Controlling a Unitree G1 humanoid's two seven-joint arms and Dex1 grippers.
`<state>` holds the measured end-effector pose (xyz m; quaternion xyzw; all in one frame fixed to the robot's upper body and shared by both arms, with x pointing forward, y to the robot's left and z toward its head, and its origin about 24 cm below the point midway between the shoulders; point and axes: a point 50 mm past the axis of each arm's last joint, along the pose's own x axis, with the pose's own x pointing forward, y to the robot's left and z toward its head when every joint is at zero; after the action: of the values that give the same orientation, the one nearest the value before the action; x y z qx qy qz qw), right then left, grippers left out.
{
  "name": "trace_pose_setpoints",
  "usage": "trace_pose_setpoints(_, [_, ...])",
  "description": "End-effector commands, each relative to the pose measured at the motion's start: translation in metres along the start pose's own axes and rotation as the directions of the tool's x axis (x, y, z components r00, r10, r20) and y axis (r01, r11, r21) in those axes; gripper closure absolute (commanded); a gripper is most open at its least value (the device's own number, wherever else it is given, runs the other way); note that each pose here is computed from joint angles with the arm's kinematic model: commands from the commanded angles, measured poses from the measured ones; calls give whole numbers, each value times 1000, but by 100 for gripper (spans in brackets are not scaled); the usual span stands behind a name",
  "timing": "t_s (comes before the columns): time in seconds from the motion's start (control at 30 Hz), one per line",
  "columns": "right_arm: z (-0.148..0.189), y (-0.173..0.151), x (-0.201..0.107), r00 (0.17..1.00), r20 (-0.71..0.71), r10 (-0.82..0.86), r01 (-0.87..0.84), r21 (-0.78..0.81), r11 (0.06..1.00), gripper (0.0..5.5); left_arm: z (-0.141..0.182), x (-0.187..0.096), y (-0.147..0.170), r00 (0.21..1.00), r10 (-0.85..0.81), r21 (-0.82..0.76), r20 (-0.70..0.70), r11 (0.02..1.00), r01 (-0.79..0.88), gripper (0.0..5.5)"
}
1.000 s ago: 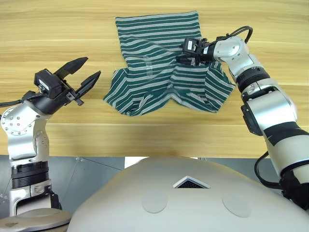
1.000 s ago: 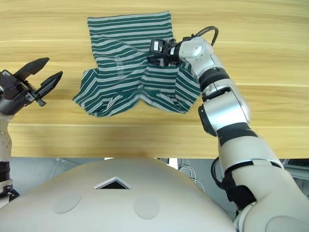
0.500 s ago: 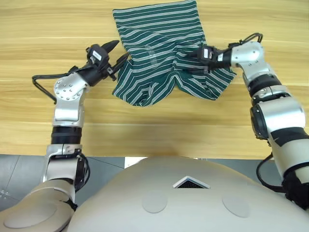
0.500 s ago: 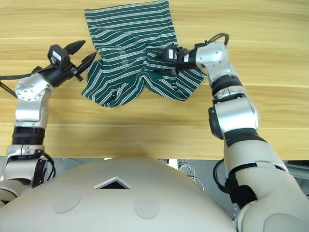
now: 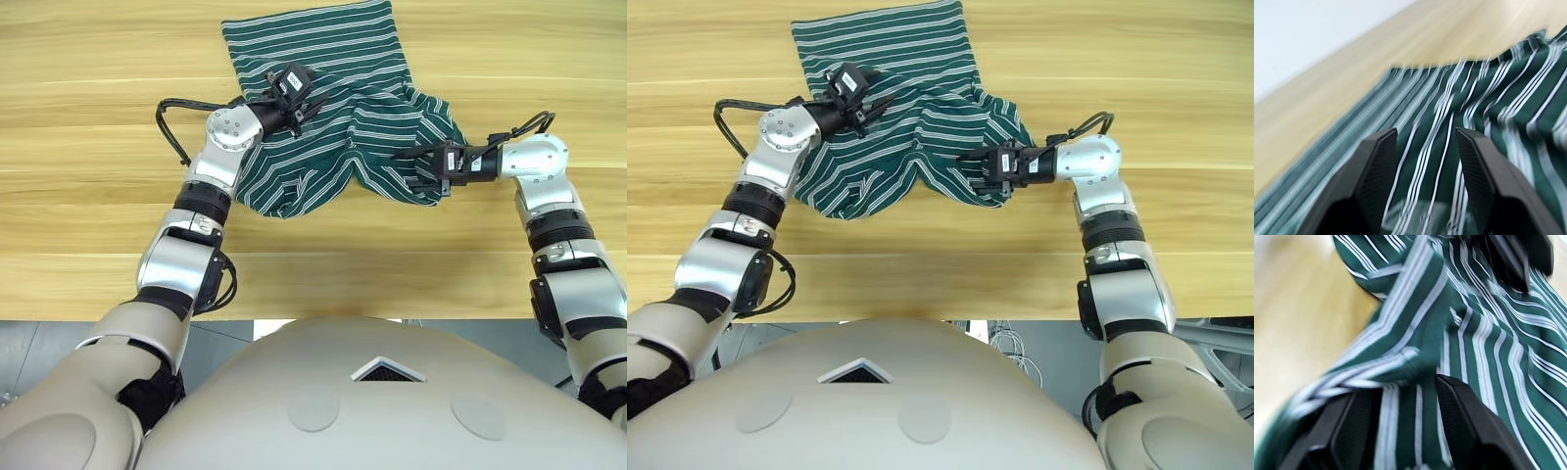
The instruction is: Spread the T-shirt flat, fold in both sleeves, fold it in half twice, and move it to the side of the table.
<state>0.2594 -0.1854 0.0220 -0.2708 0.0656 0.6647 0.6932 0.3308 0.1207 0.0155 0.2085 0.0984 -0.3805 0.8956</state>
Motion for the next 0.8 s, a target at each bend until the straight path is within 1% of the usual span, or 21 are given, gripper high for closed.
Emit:
trace_pose_setpoints(0.03, [10,9,4,999,33,25,-25,-17,1000,319,-13,-3,12,995,20,-1,-100,1000,-20,341])
trace_pose_setpoints(0.17, [14,16,1,998,31,58,-57,-22,998,319,-29,-9,13,985,25,-25,-171,999,-30,341])
trace_pose_setpoints(0.23, [12,33,2,991,-1,136,-136,-31,990,319,-32,-13,15,985,14,-41,-169,999,-21,341])
trace_pose_setpoints(0.3, [8,53,0,969,-46,241,-242,-19,970,319,-31,-17,20,988,-1,-37,-154,999,-5,341])
trace_pose_setpoints(0.37, [2,64,-7,948,-101,303,-303,9,953,319,-28,-24,31,992,3,-35,-127,999,-8,341])
trace_pose_setpoints(0.43, [-5,70,-14,929,-150,339,-337,43,941,319,-24,-31,41,996,-8,-55,-86,998,3,341])
trace_pose_setpoints(0.53, [-20,75,-22,904,-250,348,-340,77,937,319,-12,-40,53,996,-90,-86,11,992,91,341])
trace_pose_setpoints(0.6, [-28,73,-25,895,-301,330,-320,84,944,319,-5,-46,61,988,-132,-111,75,984,139,341])
trace_pose_setpoints(0.67, [-31,63,-35,895,-324,307,-292,93,952,319,2,-49,62,972,-181,-121,148,972,200,341])
trace_pose_setpoints(0.73, [-24,47,-40,927,-271,259,-245,85,966,319,11,-46,58,948,-229,-97,221,962,255,341])
trace_pose_setpoints(0.8, [-9,31,-42,965,-145,218,-206,94,974,319,19,-38,47,920,-278,-50,277,952,303,341])
